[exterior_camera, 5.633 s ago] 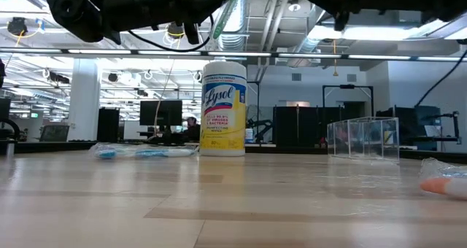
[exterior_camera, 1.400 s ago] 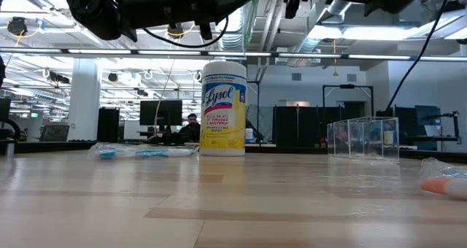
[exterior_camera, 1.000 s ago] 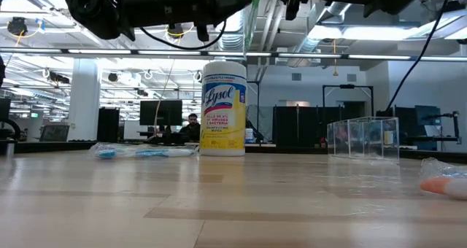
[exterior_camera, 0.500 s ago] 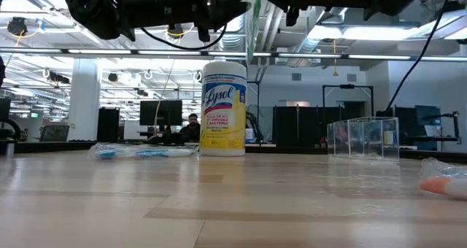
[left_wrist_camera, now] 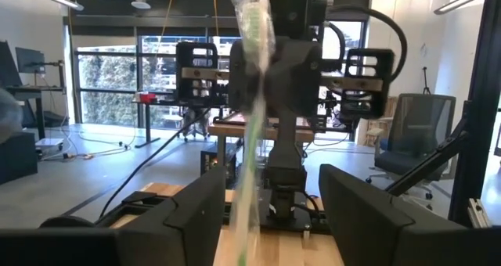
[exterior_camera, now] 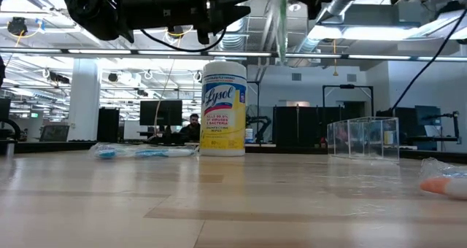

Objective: Pick & Place toothbrushing station
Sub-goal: Put the top green toothbrush into the transparent organizer

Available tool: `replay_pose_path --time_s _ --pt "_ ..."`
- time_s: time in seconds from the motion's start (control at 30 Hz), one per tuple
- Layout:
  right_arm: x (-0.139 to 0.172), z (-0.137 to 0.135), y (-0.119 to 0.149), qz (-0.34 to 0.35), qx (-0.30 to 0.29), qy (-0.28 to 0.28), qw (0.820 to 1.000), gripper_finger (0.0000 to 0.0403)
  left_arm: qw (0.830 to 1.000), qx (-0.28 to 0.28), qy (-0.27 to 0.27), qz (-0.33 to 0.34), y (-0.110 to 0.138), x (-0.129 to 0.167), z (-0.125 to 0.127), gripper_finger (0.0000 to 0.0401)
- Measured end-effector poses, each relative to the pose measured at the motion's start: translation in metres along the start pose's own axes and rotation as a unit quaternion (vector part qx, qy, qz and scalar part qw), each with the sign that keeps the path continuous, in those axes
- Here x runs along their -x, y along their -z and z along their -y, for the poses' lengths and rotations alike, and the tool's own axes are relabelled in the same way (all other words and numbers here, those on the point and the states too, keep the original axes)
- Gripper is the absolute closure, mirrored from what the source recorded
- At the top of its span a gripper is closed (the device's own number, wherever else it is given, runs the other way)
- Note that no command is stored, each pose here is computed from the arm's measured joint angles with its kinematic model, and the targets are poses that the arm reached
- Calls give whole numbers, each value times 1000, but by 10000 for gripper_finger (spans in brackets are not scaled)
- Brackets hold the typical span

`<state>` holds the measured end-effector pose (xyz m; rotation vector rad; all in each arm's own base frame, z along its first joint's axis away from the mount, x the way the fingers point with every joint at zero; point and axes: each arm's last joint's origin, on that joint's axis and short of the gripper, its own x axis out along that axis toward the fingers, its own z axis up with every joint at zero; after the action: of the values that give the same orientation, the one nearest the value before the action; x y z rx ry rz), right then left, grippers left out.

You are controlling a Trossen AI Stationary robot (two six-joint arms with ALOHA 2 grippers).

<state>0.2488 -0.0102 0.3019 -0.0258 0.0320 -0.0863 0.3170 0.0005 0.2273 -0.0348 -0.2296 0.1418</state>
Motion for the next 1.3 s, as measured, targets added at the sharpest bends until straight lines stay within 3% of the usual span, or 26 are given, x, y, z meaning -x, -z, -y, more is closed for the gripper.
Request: replay_pose_path --time_s 0.3,0.67,1.3 --pt "27 6 -5 -17 19 71 997 398 1000 0 0 0 0 0 0 202" --pt "63 35 19 -8 -2 166 986 398 1000 0 0 1 0 0 0 204" --pt "86 75 46 -28 -19 318 948 398 1000 0 1 1 0 0 0 204"
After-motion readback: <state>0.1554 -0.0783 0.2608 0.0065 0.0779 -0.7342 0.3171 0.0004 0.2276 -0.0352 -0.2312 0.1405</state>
